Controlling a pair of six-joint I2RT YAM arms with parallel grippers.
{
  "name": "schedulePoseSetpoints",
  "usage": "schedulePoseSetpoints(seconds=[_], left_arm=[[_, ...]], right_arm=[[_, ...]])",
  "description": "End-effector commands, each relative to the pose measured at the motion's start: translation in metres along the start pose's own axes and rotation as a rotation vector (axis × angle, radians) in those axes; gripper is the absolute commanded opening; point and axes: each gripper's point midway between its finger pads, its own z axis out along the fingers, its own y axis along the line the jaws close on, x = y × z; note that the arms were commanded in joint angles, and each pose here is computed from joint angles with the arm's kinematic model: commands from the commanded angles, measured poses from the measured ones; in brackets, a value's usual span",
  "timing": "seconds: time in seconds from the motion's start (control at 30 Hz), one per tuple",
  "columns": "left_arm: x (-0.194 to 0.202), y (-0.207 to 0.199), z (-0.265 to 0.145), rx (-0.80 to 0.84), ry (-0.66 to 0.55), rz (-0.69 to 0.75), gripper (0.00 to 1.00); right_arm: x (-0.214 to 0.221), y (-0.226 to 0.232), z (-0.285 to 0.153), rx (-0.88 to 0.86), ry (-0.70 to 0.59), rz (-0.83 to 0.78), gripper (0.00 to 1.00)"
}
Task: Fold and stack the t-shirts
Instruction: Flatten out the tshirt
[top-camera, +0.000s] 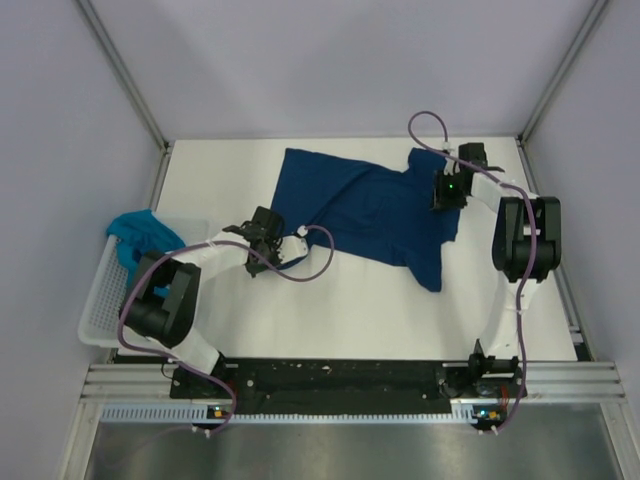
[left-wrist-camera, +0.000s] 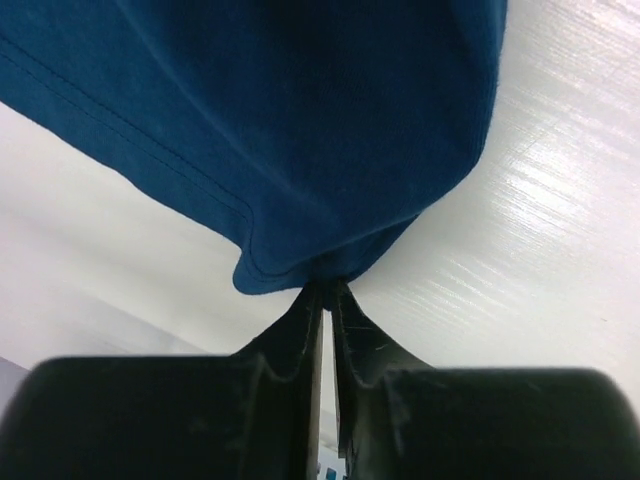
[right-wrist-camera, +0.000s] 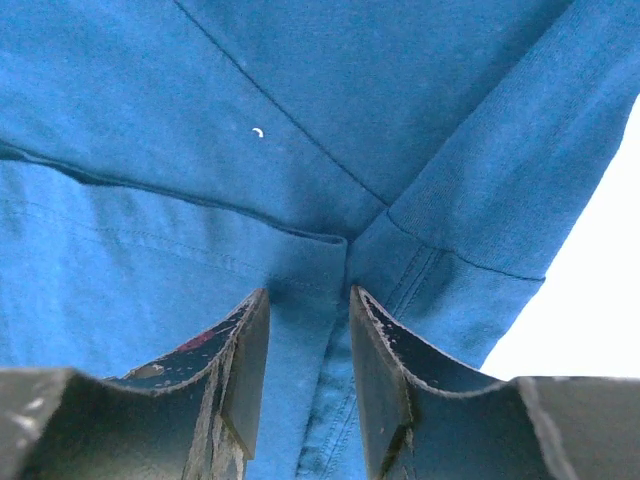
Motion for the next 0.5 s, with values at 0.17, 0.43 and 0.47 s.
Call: schedulePoseSetpoints(seconds=[0.17,0.43,0.47], left_arm=[[-0.004,0.000,0.008,0.022,0.009,-0.035,0.00],[-0.007,0.005,0.004,0.004,0.000,-0.045,0.00],[-0.006,0.005,0.004,-0.001,0.005,-0.045,0.00]], right_arm=[[-0.030,-0.005,0.003,0.014,-0.053,-0.060,0.38],[-0.037,0.003,0.008,-0.029,-0.054,-0.046,0.10],[-0.041,0.004,0.004,-0.031,-0.065,-0.050,0.05]])
